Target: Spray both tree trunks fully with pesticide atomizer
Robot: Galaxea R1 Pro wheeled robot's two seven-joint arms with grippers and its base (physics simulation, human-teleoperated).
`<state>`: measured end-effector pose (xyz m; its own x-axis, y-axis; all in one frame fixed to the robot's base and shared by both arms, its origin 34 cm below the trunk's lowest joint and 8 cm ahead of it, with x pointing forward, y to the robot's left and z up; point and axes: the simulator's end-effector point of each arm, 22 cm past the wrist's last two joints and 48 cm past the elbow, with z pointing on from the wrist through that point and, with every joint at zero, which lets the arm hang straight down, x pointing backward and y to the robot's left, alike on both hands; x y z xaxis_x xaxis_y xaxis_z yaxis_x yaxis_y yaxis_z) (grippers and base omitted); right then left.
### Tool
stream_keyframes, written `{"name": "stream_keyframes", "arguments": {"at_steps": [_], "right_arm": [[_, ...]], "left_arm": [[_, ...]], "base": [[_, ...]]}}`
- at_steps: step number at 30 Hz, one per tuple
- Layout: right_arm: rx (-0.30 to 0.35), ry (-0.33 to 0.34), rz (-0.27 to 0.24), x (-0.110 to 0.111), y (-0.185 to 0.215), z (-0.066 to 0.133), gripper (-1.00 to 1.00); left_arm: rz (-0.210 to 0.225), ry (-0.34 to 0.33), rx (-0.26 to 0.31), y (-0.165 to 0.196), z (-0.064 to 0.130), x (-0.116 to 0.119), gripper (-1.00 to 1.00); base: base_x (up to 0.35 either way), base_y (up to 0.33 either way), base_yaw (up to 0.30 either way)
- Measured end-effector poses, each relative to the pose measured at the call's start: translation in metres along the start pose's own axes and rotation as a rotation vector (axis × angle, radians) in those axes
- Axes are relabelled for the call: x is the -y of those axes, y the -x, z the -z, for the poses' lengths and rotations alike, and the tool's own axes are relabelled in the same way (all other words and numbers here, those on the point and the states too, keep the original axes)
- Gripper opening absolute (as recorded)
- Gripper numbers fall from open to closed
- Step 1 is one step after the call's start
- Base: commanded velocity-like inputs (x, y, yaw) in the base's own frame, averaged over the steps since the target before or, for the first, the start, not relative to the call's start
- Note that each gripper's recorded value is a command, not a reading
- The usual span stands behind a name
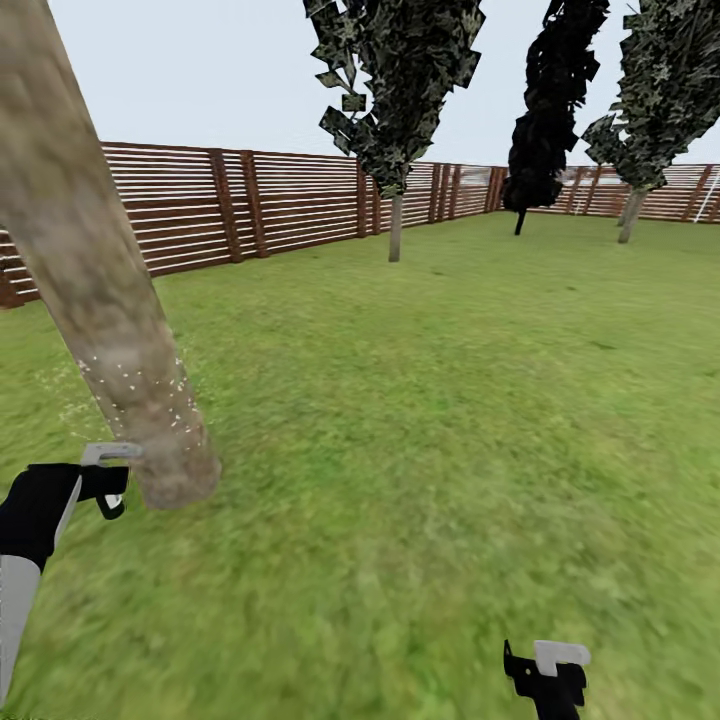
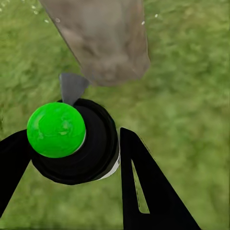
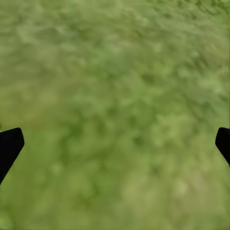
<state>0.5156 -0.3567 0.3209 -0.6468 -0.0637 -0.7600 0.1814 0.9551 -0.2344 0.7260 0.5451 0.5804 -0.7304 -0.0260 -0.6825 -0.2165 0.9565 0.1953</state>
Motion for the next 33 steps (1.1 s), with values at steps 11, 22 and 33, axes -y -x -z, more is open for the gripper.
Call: {"name": "stream_keyframes", "arguments": {"at_steps": [11,22,33], "right_arm": [[0.0,0.001,0.002,0.0,0.0,0.0,1.0],[0.0,0.001,0.002,0.0,0.0,0.0,1.0],[0.0,0.001,0.001,0.0,0.0,0.0,1.0]], "left_arm": [[0.029,0.027,-0.029,-0.038,-0.021,-0.006,-1.0],[0.054,0.026,-0.062,-0.065,-0.03,0.03,-1.0],[0.065,0.039,-0.106,-0.1,-0.032,0.024,-1.0]], "base": [[0.242,-0.183,0.091],[0.127,-0.086,0.175],[0.206,-0.028,0.091]]}}
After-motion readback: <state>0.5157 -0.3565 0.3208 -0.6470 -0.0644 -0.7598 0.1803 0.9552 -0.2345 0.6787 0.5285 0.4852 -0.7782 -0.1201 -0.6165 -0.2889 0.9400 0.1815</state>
